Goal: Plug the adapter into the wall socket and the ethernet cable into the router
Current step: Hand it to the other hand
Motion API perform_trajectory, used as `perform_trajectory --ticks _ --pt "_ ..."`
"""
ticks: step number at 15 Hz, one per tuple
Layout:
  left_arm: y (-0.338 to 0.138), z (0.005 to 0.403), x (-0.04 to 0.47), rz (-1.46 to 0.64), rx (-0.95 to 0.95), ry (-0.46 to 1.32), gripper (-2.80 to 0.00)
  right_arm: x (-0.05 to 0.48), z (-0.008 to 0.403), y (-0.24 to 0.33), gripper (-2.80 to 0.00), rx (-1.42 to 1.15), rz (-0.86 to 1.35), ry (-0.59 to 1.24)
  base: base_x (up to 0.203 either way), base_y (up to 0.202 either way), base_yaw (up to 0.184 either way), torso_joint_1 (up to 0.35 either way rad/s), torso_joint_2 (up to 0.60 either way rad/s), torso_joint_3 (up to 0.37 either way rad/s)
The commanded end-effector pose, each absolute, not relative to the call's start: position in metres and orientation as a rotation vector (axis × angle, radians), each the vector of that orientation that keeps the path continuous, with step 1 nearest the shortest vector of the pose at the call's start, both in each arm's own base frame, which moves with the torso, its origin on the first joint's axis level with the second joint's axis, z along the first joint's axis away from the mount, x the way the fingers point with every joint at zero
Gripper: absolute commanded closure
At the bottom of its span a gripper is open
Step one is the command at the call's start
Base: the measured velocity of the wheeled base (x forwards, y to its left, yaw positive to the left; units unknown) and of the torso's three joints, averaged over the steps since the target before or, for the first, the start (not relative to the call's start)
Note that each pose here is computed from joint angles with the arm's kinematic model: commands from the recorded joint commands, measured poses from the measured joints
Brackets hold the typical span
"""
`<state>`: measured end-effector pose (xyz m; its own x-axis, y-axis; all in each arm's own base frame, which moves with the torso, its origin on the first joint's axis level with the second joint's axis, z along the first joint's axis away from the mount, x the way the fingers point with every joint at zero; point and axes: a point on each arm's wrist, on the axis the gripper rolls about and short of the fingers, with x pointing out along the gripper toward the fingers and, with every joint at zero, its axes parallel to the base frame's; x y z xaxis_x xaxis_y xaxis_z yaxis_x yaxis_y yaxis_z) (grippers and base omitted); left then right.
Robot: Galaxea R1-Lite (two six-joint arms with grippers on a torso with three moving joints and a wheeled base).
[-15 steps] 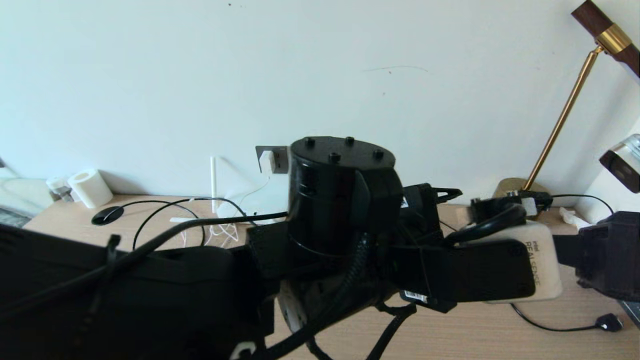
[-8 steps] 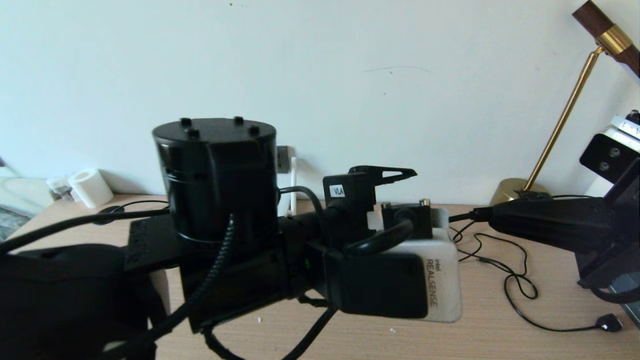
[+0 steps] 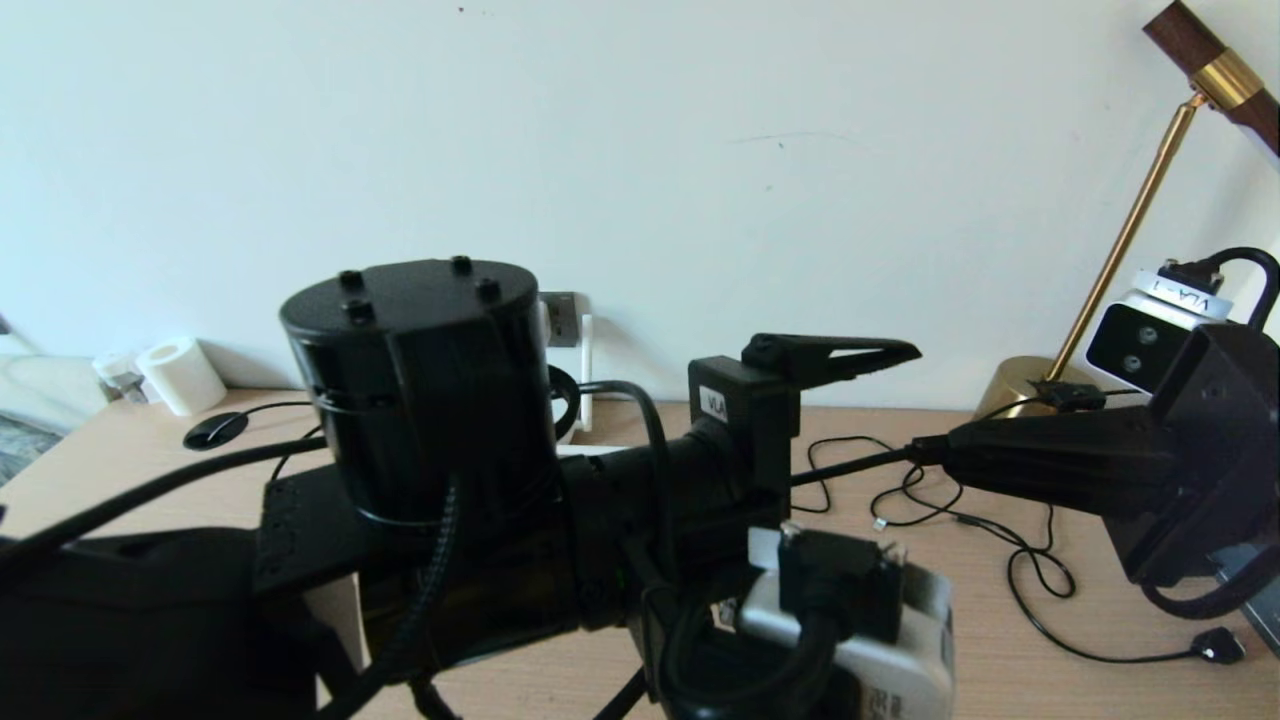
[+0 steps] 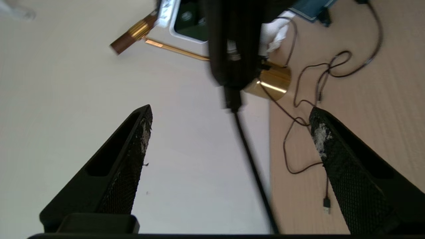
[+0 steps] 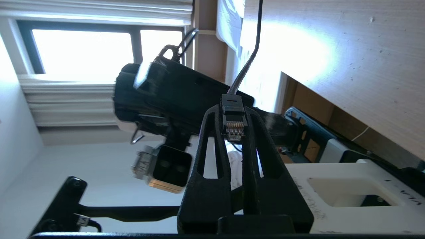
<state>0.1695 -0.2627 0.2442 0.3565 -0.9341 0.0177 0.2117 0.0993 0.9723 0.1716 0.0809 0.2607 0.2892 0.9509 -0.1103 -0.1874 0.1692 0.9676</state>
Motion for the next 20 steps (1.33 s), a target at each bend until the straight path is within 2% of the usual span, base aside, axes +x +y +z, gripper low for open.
perform_trajectory --ticks 1,9,20 --pt "-0.262 0.236 0.168 -1.026 1.157 -0.814 -2.80 0.175 0.262 0.082 0.00 1.092 0.998 0.930 0.000 0.000 0.000 0.000 0.00 0.000" --pt "-0.270 0.244 0.188 -1.039 0.936 -0.886 -2.80 0.187 0.267 0.087 0.00 1.158 1.040 0.933 0.000 0.000 0.000 0.000 0.00 0.000" --pt "-0.266 0.241 0.218 -0.947 0.961 -0.929 -2.80 0.189 0.267 0.083 0.00 1.164 1.034 0.930 0.000 0.000 0.000 0.000 0.00 0.000"
